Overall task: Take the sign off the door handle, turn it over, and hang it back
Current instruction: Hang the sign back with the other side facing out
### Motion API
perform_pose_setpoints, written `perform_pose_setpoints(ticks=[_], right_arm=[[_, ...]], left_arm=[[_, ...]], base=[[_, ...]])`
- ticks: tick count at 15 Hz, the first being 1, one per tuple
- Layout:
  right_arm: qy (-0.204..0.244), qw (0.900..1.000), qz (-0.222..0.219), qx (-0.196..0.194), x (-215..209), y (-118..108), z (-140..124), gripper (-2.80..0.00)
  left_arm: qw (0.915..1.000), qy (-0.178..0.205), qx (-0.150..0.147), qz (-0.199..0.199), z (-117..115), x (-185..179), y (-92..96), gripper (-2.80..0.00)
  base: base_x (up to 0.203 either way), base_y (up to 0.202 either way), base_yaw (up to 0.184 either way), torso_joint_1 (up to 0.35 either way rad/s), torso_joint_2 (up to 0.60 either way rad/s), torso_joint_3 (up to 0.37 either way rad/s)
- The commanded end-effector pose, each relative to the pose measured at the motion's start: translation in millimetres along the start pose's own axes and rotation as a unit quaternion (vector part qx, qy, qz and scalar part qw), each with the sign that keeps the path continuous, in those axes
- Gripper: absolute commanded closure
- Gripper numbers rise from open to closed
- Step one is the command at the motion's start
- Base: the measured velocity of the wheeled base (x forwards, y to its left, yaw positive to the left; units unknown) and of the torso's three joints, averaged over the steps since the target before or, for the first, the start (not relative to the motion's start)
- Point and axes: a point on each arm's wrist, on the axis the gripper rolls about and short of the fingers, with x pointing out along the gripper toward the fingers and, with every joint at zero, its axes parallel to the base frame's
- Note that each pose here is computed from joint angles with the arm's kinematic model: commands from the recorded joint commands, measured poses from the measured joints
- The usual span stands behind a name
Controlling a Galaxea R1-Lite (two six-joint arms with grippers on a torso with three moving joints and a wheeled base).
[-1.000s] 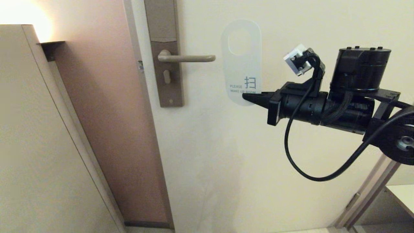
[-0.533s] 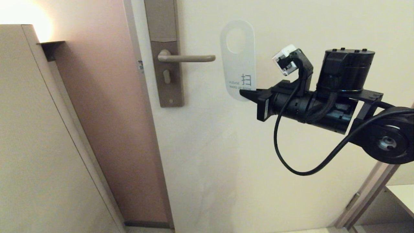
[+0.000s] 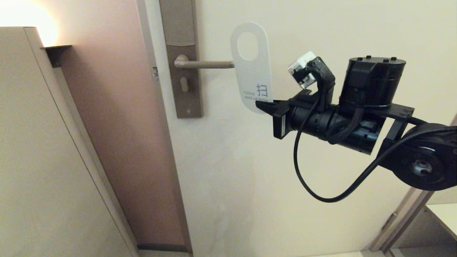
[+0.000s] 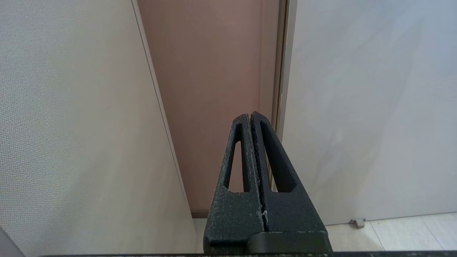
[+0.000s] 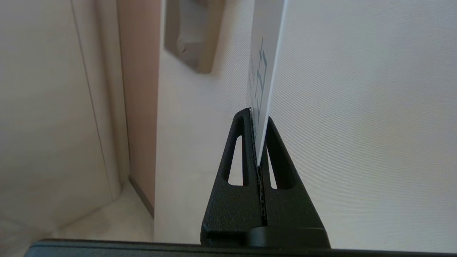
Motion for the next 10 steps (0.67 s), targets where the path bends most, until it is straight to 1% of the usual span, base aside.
perform_pose_setpoints(ticks=[1,4,5,7,10], right_arm=[[0.004,1.000,0.005,-0.003,4.4,2.8,-4.2,0.00],[0.010,1.000,0.004,-0.003,9.2,2.7,-8.7,0.00],[0.013,1.000,-0.004,-0.003,9.9,1.9,-9.9,0.00],[0.022,0.999,-0.036,-0.001,10.0,0.3,-11.8,0.00],[0.026,0.998,-0.050,0.000,8.3,-6.8,-13.5,0.00]], left_arm=[[1.0000,0.001,0.000,0.000,0.0,0.1,0.0,0.00],[1.0000,0.001,0.000,0.000,0.0,0.1,0.0,0.00],[1.0000,0.001,0.000,0.000,0.0,0.1,0.0,0.00],[1.0000,0.001,0.000,0.000,0.0,0.1,0.0,0.00],[1.0000,0.001,0.000,0.000,0.0,0.1,0.0,0.00]], base=[[0.000,0.000,0.000,0.000,0.00,0.000],[0.000,0.000,0.000,0.000,0.00,0.000],[0.000,0.000,0.000,0.000,0.00,0.000],[0.000,0.000,0.000,0.000,0.00,0.000],[0.000,0.000,0.000,0.000,0.00,0.000]])
